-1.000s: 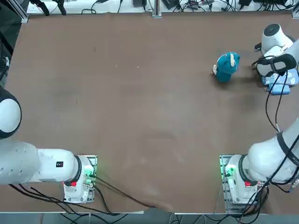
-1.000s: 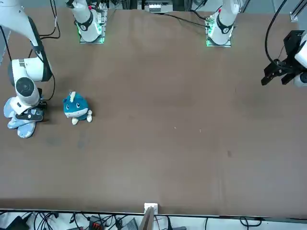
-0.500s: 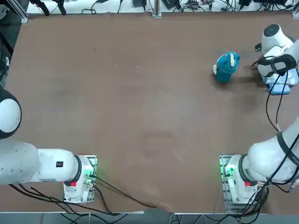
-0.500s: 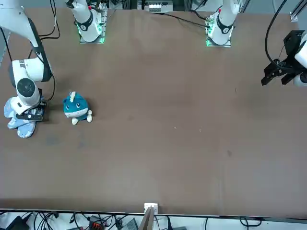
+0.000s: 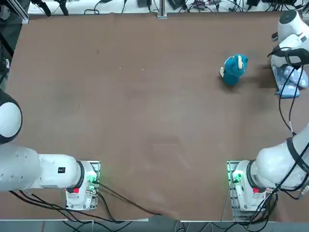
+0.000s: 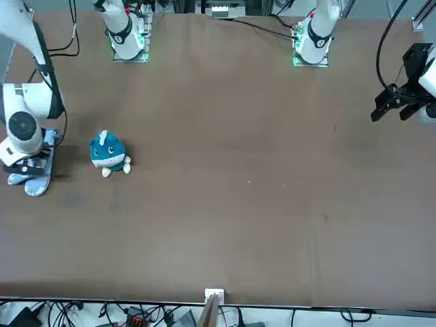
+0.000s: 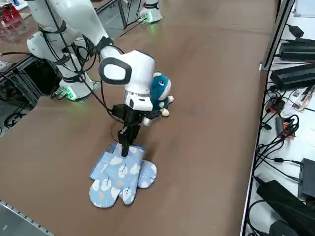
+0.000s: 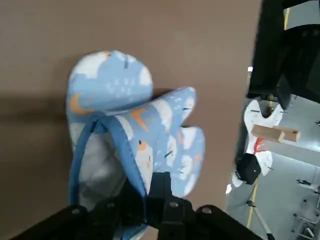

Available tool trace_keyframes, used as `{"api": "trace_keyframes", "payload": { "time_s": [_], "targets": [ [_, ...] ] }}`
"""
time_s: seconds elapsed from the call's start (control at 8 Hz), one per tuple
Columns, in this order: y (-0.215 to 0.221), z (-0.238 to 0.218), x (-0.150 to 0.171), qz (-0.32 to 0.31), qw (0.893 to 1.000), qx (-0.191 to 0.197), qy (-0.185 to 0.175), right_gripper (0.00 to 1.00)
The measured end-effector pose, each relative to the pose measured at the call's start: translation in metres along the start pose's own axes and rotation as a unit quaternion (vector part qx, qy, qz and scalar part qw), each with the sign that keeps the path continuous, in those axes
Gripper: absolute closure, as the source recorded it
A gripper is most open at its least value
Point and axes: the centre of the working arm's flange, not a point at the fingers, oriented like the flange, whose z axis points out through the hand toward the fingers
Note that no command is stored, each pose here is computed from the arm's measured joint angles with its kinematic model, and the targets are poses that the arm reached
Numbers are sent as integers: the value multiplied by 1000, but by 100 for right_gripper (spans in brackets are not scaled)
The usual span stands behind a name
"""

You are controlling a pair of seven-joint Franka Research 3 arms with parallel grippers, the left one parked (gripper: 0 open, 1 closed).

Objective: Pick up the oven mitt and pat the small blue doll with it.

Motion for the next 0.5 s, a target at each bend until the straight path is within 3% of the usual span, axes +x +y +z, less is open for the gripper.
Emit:
{"api": "trace_keyframes", "payload": {
  "time_s": [0.5],
  "targets": [
    [51, -94, 25, -12, 998, 55, -37, 96]
  ]
}}
